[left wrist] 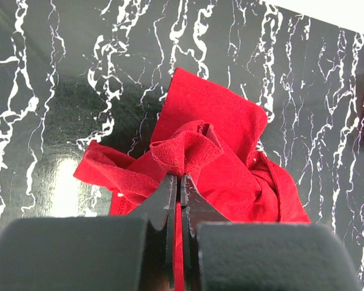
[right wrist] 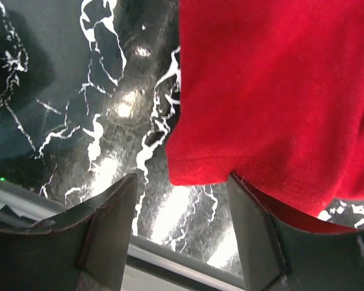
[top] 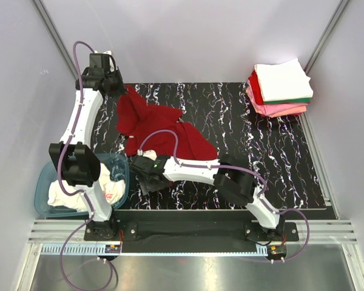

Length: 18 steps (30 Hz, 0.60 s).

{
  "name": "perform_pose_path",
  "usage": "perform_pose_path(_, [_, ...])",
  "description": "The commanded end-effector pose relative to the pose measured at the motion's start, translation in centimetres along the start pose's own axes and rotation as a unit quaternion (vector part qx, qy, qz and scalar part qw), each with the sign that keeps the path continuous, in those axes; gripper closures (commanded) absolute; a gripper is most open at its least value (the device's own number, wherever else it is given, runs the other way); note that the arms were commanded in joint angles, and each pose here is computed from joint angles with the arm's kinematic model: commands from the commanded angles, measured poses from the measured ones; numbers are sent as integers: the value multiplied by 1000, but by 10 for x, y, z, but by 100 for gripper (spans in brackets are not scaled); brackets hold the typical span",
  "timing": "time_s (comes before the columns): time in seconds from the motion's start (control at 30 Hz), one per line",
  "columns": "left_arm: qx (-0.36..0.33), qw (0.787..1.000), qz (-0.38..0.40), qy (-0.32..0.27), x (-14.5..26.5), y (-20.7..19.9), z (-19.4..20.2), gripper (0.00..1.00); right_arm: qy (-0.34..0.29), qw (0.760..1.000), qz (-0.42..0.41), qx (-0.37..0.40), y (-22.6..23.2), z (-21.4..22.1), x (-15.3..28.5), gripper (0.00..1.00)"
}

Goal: Fold and stack the t-shirts
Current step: Flatten the tshirt out

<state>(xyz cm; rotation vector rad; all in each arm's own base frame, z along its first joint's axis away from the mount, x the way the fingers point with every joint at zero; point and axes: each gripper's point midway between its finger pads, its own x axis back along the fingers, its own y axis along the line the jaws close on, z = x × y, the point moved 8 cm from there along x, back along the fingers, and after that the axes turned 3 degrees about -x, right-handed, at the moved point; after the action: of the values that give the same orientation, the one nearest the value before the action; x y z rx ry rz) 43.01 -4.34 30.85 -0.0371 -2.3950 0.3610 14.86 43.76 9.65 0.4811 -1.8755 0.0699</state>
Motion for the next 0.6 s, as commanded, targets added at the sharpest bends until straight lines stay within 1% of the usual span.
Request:
perform_pose_path(0.0, [-2,998,27,-49,24,-5,-17,100,3,1000,0,10,4,-4,-12,33])
perform_pose_path(0.13, [0,998,28,-49,24,-5,-16,100,8,1000,21,12,0,-2,-17,39])
perform_pose_path(0.17, [0,998,28,-49,24,-5,-17,100,5,1000,27,10,-2,-3,-18,45])
perform_pose_path(0.23, [1,998,28,-50,25,-5,-17,100,8,999,38,10,-4,-1,-21,51])
perform_pose_path(0.33, [1,998,28,-49,25,-5,-16,100,11,998,59,8,-9,2,-27,65])
perform_pose_path(0.37, [0,998,29,-48,24,-5,-15,100,15,998,62,3,-10,3,-30,71])
perform_pose_path(0.43, [0,999,26,-47,24,-4,-15,100,22,997,68,1,-14,6,-36,78])
perform_pose_path(0.47, [0,999,26,-46,24,-4,-14,100,27,997,73,-2,-17,9,-41,84])
perform_pose_path(0.57, [-2,999,26,-45,24,-3,-13,100,26,997,74,-5,-21,10,-45,98])
